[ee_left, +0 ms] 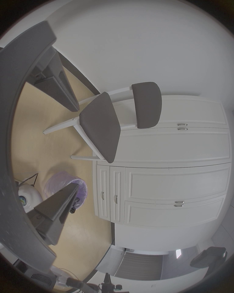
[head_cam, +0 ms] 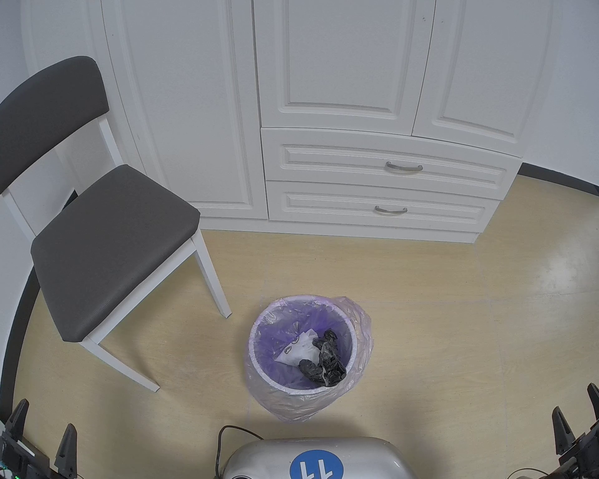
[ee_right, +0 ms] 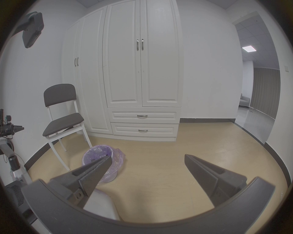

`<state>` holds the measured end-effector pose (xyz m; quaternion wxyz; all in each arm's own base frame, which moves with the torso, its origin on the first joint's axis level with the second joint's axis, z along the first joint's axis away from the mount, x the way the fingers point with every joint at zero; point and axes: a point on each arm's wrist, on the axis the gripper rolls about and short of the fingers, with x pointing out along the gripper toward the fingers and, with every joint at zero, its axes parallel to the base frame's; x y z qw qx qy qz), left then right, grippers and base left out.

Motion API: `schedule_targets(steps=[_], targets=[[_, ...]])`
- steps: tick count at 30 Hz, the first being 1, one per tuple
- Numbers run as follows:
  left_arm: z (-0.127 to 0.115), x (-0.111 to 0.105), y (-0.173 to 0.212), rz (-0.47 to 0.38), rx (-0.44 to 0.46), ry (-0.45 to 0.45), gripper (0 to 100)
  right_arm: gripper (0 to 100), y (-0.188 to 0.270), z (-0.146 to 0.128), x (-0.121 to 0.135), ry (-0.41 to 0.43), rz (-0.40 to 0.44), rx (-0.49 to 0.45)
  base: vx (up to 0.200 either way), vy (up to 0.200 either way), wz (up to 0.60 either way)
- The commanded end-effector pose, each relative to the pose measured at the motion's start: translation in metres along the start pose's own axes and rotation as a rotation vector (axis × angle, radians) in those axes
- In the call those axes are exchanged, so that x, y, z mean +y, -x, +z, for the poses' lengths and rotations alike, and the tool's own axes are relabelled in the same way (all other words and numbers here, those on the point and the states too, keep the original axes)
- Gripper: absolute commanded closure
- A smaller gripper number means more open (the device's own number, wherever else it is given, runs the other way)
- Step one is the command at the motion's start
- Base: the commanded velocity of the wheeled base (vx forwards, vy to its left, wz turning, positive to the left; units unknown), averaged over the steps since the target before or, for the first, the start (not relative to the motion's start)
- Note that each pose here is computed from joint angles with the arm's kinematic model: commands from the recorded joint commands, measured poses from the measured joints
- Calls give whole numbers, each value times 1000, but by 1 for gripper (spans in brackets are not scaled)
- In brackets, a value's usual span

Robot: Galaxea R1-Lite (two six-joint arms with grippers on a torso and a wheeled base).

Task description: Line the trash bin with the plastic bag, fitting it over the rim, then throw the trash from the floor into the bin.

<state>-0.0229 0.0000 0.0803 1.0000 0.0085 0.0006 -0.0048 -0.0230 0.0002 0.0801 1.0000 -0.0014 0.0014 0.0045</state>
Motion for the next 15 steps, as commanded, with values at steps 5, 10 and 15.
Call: schedule_targets(steps=[5,10,15], targets=[[-5,0,0,0,3,0,0,0,0,-5,0,0,0,2,0,0,0],[-5,0,0,-1,3,0,0,0,0,-5,0,-1,0,2,0,0,0],[-5,0,0,0,3,0,0,0,0,-5,0,-1,2,2,0,0,0]])
